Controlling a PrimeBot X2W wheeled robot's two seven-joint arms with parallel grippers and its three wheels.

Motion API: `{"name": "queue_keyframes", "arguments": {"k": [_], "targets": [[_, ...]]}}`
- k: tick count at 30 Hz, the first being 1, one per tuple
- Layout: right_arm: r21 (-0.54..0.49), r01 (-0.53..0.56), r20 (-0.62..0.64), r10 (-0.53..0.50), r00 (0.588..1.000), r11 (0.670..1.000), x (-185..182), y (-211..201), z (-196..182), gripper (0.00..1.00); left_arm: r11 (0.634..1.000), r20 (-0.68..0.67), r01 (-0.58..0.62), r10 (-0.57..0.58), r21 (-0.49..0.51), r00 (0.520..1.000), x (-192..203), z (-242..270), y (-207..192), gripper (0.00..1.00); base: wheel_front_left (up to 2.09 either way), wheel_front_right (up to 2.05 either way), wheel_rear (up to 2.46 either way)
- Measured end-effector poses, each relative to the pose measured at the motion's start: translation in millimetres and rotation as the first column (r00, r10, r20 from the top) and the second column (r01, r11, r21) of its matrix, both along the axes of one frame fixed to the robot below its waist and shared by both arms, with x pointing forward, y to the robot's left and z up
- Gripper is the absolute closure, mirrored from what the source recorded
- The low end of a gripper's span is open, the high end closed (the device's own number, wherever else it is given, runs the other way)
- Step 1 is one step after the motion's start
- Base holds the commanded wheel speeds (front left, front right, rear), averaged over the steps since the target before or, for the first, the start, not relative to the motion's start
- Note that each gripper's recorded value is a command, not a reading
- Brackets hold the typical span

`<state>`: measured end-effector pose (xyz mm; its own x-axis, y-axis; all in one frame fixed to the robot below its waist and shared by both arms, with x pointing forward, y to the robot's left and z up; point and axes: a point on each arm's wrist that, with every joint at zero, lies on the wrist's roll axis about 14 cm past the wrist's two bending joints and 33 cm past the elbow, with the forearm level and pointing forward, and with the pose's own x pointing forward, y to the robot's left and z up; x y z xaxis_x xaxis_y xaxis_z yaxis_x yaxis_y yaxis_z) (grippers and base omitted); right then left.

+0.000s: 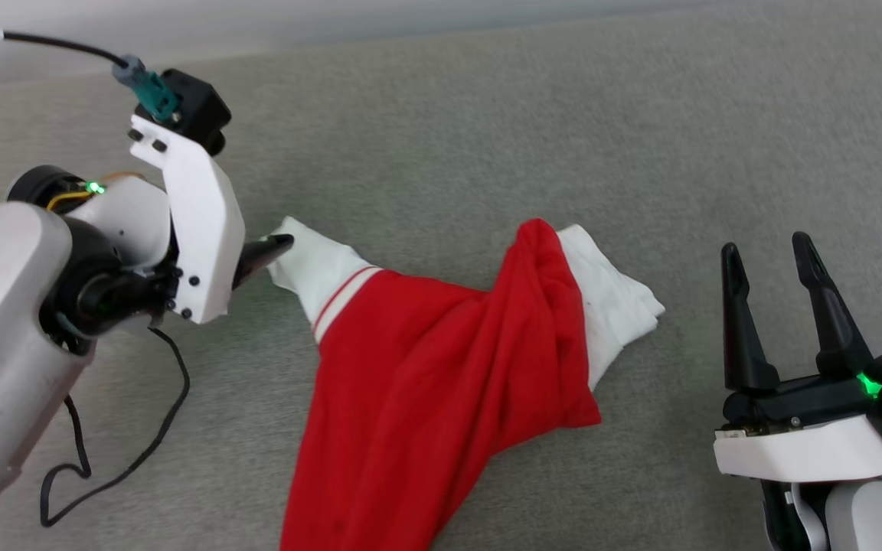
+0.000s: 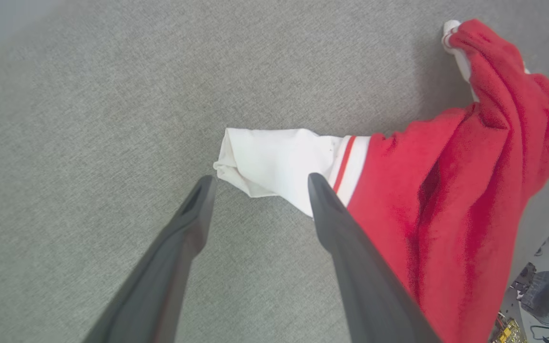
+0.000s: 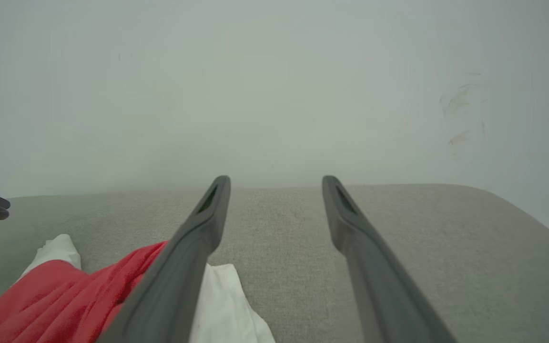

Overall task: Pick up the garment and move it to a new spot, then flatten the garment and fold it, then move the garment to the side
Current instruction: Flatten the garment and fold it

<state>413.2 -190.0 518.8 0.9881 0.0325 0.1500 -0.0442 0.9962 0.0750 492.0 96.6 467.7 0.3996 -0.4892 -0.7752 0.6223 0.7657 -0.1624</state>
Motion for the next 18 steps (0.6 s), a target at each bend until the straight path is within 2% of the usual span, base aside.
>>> {"name": "queue_keyframes", "arguments": {"k": [9,14,15,16,18], "targets": [[-0.007,0.065,-0.072,-0.065,0.995,0.998,2,-22,-25,0.0,0.994,-0.17,0.043,-0.026,0.1,0.985,20,-64,-9,0.0,0.0,0.0,0.0],[-0.009,0.083,-0.099,-0.084,0.992,0.996,3,-28,-34,0.0,0.99,-0.235,0.068,-0.038,0.121,0.971,23,-87,-14,0.0,0.0,0.0,0.0],[-0.01,0.086,-0.102,-0.087,0.991,0.996,4,-30,-35,0.0,0.99,-0.245,0.072,-0.04,0.122,0.969,24,-89,-15,0.31,0.0,0.0,0.0],[-0.01,0.089,-0.105,-0.09,0.99,0.996,4,-31,-36,0.0,0.99,-0.25,0.079,-0.048,0.115,0.967,24,-90,-17,1.0,0.0,0.0,0.0],[-0.009,0.091,-0.108,-0.092,0.99,0.996,4,-31,-38,0.0,0.992,-0.248,0.074,-0.046,0.103,0.968,26,-90,-18,1.0,0.0,0.0,0.0]]}}
